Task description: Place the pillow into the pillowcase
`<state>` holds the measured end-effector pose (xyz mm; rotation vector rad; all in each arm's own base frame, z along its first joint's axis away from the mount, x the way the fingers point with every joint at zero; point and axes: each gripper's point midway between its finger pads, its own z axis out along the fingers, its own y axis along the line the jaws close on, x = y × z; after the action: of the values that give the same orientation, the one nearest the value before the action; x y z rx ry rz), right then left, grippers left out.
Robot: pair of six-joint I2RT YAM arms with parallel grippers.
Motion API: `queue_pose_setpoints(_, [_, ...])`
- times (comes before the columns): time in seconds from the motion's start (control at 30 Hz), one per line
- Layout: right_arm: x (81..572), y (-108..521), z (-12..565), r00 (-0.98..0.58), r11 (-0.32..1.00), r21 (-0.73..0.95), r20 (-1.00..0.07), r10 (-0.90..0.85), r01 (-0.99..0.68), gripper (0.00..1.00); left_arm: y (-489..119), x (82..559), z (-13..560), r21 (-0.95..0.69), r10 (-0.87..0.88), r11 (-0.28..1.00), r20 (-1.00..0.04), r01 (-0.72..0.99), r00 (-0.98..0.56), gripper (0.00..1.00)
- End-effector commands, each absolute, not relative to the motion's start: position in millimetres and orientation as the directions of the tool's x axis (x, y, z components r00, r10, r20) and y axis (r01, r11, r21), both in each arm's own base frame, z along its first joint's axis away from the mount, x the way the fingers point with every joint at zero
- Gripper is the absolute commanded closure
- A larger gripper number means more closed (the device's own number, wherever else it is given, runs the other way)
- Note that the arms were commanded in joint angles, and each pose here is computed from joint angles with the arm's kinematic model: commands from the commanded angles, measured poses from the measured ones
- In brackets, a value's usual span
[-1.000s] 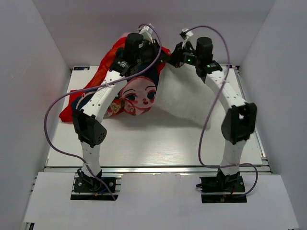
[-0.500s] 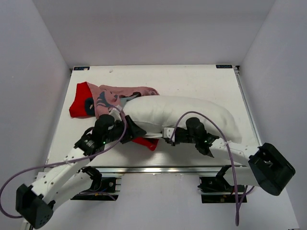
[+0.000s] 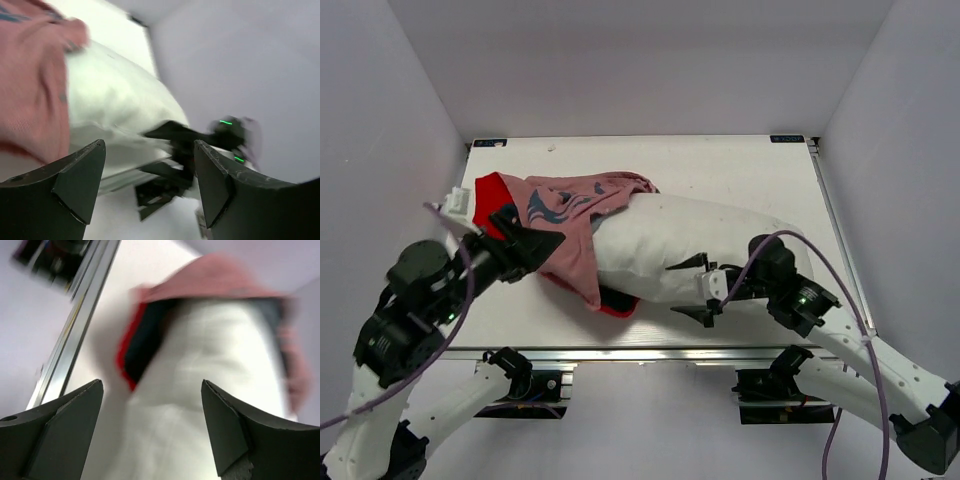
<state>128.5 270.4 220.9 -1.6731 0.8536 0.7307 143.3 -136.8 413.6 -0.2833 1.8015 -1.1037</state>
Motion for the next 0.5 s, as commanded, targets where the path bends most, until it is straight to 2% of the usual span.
queue_pose_setpoints(0.0, [131.4, 276.6, 280.2, 0.442, -0.050, -0.439, -0.891, -0.100, -0.897, 0.16, -136.4, 191.4, 344.8, -0.622, -0.486, 0.781, -0.666, 0.061, -0.567, 0.19])
queue_pose_setpoints(0.1, [180.3, 283.9, 315.2, 0.335, 0.204, -0.352, -0.935, -0.116, -0.913, 0.12, -151.6, 229.9, 332.5, -0.536, -0.411, 0.842, -0.712, 0.062, -0.570, 0.19])
queue_pose_setpoints(0.2, [226.8, 292.9, 300.8, 0.208, 0.335, -0.276, -0.952, -0.225, -0.901, 0.11, -167.7, 266.8, 323.4, -0.440, -0.315, 0.894, -0.750, 0.082, -0.582, 0.19])
queue_pose_setpoints(0.3, [245.6, 298.2, 261.1, 0.097, 0.336, -0.216, -0.937, -0.336, -0.917, 0.11, -182.8, 290.5, 303.6, -0.338, -0.187, 0.932, -0.757, 0.130, -0.626, 0.19])
queue_pose_setpoints(0.47, [230.2, 293.0, 222.5, 0.041, 0.264, -0.155, -0.919, -0.391, -0.952, 0.11, -204.7, 285.4, 291.0, -0.308, -0.035, 0.907, -0.736, 0.288, -0.676, 0.20])
